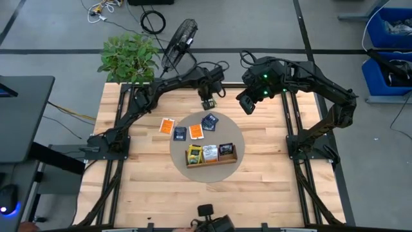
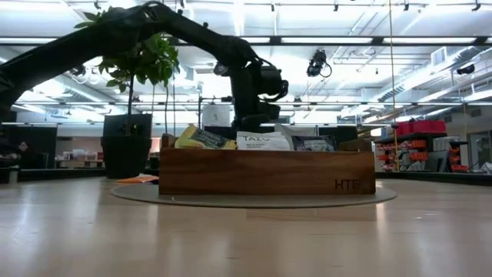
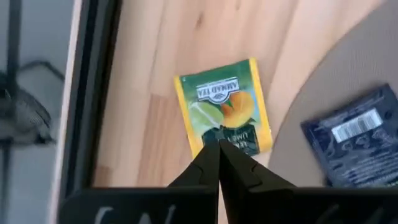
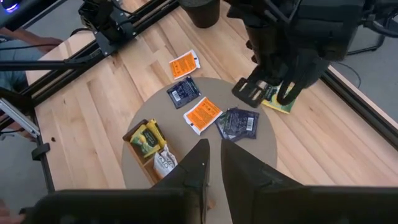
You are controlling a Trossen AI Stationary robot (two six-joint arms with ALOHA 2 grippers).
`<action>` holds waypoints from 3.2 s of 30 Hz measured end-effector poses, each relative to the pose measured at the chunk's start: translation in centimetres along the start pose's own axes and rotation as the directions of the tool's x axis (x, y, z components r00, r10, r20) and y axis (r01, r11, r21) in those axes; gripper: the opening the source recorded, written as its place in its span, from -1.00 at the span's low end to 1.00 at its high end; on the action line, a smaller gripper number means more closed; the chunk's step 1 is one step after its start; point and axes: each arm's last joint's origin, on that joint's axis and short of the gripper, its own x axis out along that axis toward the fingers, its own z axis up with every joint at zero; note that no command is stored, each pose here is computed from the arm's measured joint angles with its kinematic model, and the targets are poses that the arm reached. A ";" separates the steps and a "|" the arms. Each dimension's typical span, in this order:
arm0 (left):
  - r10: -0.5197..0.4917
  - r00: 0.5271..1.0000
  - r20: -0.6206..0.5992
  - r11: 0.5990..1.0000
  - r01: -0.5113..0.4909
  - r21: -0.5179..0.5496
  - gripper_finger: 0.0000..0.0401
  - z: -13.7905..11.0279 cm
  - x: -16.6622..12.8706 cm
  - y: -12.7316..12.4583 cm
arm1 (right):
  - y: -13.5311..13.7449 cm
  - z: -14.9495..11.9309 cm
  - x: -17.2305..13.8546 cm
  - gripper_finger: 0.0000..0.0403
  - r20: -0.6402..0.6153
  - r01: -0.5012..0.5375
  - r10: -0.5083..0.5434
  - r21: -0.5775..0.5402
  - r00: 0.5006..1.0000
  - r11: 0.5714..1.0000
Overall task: Pick & Place Tea
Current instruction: Put the yellow tea bag into the left section of the wooden organizer
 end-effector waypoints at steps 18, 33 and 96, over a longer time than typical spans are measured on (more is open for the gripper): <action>-0.253 0.968 0.006 0.912 0.236 0.335 -1.00 -1.7 3.7 3.3 | 0.1 0.0 0.0 -0.75 -0.011 -0.027 0.027 0.006 1.000 1.000; -0.239 0.936 -0.257 0.959 0.269 0.087 -1.00 -5.8 5.9 4.8 | 0.1 0.0 0.0 -0.75 -0.015 -0.035 0.035 -0.002 0.999 0.999; -0.267 0.949 0.166 0.304 -0.080 0.949 -1.00 -3.7 4.6 3.6 | 0.3 0.2 0.0 -0.75 0.020 -0.040 0.042 -0.101 0.999 0.994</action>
